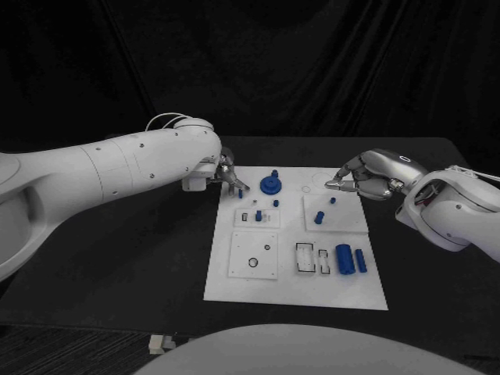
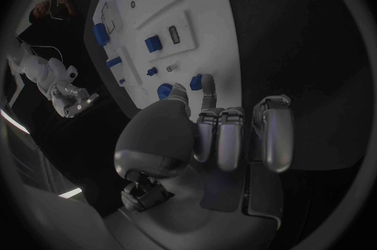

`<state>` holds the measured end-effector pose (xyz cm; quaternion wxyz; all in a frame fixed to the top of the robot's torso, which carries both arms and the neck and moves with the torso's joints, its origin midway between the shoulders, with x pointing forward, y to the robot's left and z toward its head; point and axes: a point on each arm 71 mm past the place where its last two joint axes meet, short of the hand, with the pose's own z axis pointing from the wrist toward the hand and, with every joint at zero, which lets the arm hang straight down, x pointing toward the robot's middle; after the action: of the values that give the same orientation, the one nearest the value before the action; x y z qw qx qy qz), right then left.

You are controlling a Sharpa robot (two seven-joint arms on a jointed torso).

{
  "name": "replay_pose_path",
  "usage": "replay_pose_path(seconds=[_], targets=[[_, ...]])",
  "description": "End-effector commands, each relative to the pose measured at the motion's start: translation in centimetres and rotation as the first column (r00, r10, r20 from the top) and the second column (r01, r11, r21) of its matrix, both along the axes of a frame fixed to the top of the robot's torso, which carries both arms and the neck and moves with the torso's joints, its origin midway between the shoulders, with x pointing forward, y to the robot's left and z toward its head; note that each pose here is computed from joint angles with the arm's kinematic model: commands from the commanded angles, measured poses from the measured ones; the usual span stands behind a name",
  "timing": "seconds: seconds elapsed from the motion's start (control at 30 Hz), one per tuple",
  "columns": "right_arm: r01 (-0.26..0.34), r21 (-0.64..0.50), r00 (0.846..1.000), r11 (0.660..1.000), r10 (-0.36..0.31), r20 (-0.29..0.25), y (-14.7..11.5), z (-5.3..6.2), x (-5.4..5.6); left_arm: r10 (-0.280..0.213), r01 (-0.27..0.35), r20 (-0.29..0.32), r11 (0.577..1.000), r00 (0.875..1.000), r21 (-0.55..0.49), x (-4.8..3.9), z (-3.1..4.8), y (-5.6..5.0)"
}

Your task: Assemble the parts on the task board

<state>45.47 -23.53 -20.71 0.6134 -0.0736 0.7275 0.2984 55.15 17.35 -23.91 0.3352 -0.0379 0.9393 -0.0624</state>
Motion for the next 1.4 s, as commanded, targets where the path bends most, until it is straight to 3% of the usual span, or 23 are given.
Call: replay_pose_path(seconds=[0.03, 1.4], targets=[[0.005, 0.0, 1.0, 1.0, -0.005, 0.003, -0.09, -0.06, -0.02, -0.019, 0.019, -0.006, 1.0, 1.0, -0.017, -0.05, -0.09, -0.33], [0.011, -0.012, 1.0, 1.0, -0.011, -0.014, -0.16, -0.3, 0.06, -0.026, 0.026, -0.004, 0.999, 1.0, -0.025, 0.14, -0.42, -1.09]])
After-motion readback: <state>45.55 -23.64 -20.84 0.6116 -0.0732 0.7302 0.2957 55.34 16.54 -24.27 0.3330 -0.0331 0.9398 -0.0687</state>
